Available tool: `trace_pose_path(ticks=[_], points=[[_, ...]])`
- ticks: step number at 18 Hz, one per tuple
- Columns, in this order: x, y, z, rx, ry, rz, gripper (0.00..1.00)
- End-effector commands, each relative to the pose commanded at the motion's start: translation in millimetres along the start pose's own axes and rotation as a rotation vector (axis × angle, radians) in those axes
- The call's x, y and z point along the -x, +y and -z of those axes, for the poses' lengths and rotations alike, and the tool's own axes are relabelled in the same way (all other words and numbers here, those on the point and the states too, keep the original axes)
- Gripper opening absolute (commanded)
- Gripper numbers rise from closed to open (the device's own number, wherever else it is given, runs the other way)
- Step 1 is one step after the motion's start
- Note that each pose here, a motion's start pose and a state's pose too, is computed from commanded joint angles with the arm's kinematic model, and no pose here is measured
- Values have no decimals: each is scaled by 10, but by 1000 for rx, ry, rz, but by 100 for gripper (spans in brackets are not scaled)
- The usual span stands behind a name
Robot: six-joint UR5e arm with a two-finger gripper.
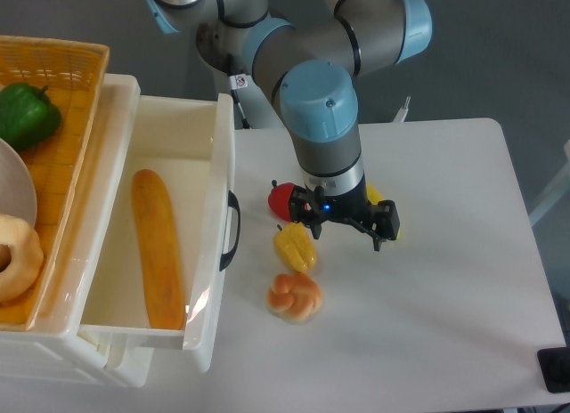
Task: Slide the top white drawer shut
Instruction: 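Move the gripper over the table toward the open white drawer's front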
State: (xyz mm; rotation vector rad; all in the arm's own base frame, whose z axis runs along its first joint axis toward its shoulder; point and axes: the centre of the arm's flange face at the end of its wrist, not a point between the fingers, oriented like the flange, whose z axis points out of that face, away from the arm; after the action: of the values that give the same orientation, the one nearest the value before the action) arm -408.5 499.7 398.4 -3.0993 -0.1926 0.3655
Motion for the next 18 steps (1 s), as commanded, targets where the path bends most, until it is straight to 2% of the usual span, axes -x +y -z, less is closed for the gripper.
trace_pose_path(ticks=[6,9,18], points=[[-54,-25,-49,6,7,-9,100],[-178,-6,-190,27,25,-19,100],[-519,-105,-291,47,44,-25,100]])
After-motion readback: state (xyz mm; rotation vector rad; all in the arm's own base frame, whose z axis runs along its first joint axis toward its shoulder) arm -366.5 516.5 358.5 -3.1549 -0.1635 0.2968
